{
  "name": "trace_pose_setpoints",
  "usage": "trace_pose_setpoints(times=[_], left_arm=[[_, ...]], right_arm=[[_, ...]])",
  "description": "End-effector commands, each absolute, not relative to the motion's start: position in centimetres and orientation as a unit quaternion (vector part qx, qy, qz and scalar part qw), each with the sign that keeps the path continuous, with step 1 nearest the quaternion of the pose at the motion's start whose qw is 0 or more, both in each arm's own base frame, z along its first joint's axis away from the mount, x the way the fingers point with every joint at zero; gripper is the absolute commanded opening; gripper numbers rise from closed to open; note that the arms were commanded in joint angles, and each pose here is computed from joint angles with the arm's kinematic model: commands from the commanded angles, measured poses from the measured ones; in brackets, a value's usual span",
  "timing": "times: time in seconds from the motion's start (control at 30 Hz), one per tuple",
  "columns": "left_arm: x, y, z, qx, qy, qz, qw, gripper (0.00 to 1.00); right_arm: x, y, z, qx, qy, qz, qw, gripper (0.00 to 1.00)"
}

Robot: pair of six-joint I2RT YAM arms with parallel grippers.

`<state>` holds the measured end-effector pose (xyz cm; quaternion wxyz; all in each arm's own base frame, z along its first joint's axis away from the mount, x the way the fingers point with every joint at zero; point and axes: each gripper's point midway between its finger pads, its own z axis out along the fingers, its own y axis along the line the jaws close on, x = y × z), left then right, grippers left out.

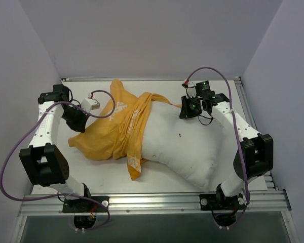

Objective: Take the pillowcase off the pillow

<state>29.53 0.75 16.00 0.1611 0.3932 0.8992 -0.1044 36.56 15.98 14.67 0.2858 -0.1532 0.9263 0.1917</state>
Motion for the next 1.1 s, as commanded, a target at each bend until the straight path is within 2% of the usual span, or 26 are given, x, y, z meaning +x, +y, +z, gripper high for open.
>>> trace_pose_setpoints(times=[0.0,0.07,0.1,0.2,0.33,0.5,0.63,0.83,0.97,1.07], left_arm=[[30.2,2.1,17.3,0.397,0.895,-0.092,0.181,0.02],[31.2,3.7,17.6,0.346,0.914,-0.056,0.203,0.02],[33.2,5.8,18.3,0.318,0.918,-0.005,0.235,0.02],[35.0,10.7,20.9,0.217,0.927,0.068,0.298,0.02],[34.6,16.5,24.5,0.142,0.909,0.218,0.325,0.02],[34.2,20.6,28.2,0.066,0.877,0.316,0.355,0.02],[34.2,21.8,29.7,0.031,0.869,0.312,0.383,0.02],[34.2,19.4,37.3,0.006,0.833,0.266,0.485,0.02],[34.0,21.4,43.4,-0.033,0.779,0.327,0.534,0.02],[33.2,24.9,44.9,-0.081,0.772,0.351,0.524,0.02]], right_arm=[[37.4,14.0,15.1,-0.140,0.933,0.147,0.296,0.00],[37.4,13.5,14.5,-0.135,0.938,0.138,0.289,0.00],[37.5,13.2,14.5,-0.131,0.939,0.133,0.290,0.00],[37.9,11.9,14.2,-0.113,0.943,0.120,0.291,0.00],[38.5,10.5,14.3,-0.093,0.945,0.108,0.292,0.00],[38.7,9.3,14.5,-0.082,0.948,0.091,0.294,0.00],[38.7,8.9,14.8,-0.077,0.948,0.082,0.299,0.00],[38.8,8.3,16.7,-0.078,0.944,0.068,0.312,0.00],[38.8,7.5,17.6,-0.069,0.945,0.053,0.316,0.00],[38.4,6.4,16.3,-0.059,0.953,0.032,0.296,0.00]])
